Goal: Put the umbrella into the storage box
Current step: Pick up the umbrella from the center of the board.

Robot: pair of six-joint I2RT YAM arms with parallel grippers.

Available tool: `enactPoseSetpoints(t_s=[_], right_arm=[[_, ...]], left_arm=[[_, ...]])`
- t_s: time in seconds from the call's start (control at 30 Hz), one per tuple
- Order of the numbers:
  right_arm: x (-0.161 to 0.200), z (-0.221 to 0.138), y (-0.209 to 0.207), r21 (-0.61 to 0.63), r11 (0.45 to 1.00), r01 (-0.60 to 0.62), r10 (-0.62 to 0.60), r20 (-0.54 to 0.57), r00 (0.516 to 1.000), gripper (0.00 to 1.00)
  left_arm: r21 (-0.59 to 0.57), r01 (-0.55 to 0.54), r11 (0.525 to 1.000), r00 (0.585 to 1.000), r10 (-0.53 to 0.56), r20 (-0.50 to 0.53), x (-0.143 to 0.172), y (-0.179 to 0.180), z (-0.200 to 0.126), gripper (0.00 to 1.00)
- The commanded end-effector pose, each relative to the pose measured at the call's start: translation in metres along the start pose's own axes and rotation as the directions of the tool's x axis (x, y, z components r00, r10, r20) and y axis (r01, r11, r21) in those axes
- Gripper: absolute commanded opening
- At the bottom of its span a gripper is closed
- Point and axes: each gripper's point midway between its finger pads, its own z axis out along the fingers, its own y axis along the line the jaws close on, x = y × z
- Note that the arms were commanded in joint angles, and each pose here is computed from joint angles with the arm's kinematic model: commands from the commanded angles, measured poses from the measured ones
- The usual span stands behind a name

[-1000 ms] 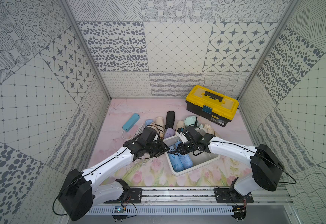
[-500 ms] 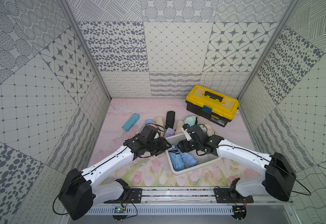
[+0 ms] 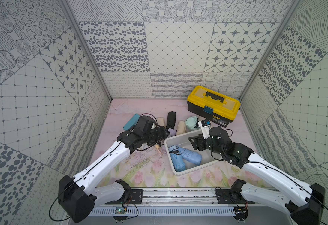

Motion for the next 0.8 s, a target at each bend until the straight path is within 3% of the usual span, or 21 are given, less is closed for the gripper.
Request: enactPoseSetpoints(t_s=[0.0,0.33,0.77], right_arm=[[-0.003,-0.003,-0.002,0.011,1.000,0.000,0.000,0.021,1.000,0.76],[-0.002,-0.006,-0.002,0.004,1.000,-0.027,0.027,0.018,0.999,0.77],[0.006,0.004,-0.001,-0.001,0.999,-0.035,0.035,-0.020,0.999,0.77]], left_arm=[[-0.230,-0.027,0.973,0.999,0.032,0.020,-0.029,0.052,-0.006,0.83],[-0.263,-0.058,0.963,0.998,0.049,-0.042,-0.073,0.078,0.045,0.99],[-0.259,-0.100,0.961,0.991,0.074,-0.107,-0.092,0.110,0.104,0.97]])
